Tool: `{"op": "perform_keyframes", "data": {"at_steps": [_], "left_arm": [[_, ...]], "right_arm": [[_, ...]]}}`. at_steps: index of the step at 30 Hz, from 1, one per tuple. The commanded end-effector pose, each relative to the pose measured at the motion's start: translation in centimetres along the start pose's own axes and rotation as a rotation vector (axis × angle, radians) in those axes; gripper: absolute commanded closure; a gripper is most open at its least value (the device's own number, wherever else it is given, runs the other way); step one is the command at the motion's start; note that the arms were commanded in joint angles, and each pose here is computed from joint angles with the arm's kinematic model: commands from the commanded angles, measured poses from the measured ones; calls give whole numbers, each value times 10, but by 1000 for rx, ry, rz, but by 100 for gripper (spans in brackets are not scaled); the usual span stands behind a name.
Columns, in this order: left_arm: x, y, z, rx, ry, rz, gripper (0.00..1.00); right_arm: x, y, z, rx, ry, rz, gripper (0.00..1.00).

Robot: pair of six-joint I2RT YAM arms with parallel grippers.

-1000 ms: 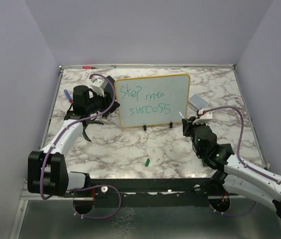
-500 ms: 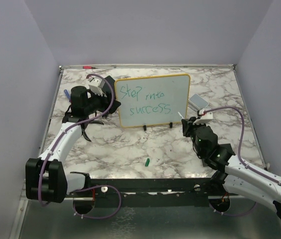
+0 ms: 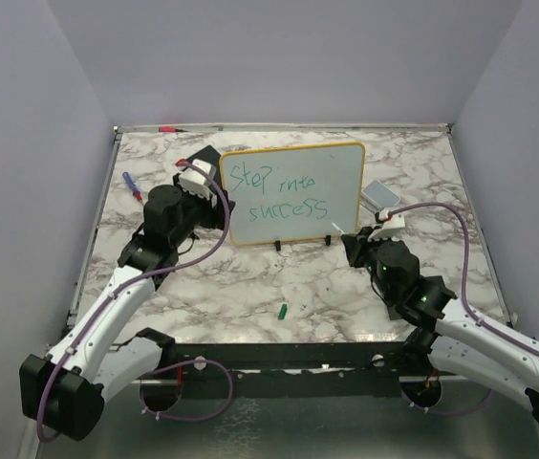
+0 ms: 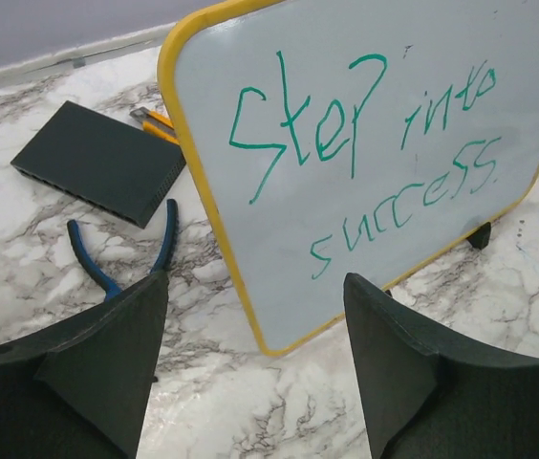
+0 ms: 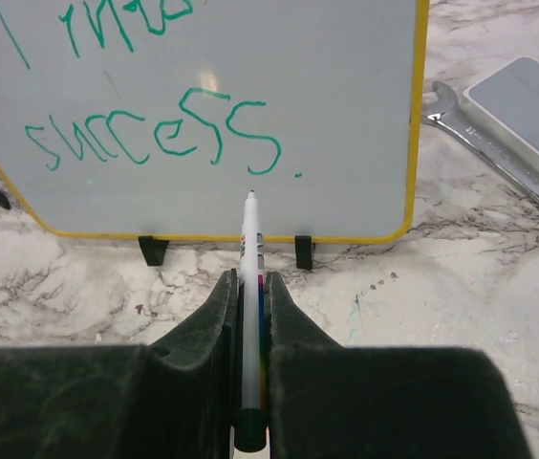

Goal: Write a sentence on the whiteboard
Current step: Write a sentence on the whiteboard, then close the whiteboard marker at the center of the board.

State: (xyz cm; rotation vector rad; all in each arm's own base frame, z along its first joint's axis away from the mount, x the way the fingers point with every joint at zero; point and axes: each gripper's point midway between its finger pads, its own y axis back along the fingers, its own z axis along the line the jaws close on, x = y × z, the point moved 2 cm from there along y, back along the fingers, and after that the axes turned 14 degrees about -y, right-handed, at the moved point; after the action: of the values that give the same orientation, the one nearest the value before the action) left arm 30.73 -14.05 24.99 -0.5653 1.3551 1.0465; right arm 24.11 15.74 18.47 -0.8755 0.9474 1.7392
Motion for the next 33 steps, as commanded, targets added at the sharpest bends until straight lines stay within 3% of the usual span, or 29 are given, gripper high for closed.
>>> {"op": "perform_keyframes", "data": {"at_steps": [1,9,19,24,33], "left_arm": [[0,24,-15,-36,106,34,26],[41,45,-117,210,325,155,31],[109,68,-214,377,254,392,34],[124,77,-241,469,207,442,34],[144,78,-249,488,236,473,34]], "right_arm": [[14,11,5,-40,-18,113,99],[26,30,8,-89,-88,202,99],[63,42,9,-159,-107,361,99],[66,47,15,-222,-149,440,99],[55,45,12,-340,-312,536,99]]}}
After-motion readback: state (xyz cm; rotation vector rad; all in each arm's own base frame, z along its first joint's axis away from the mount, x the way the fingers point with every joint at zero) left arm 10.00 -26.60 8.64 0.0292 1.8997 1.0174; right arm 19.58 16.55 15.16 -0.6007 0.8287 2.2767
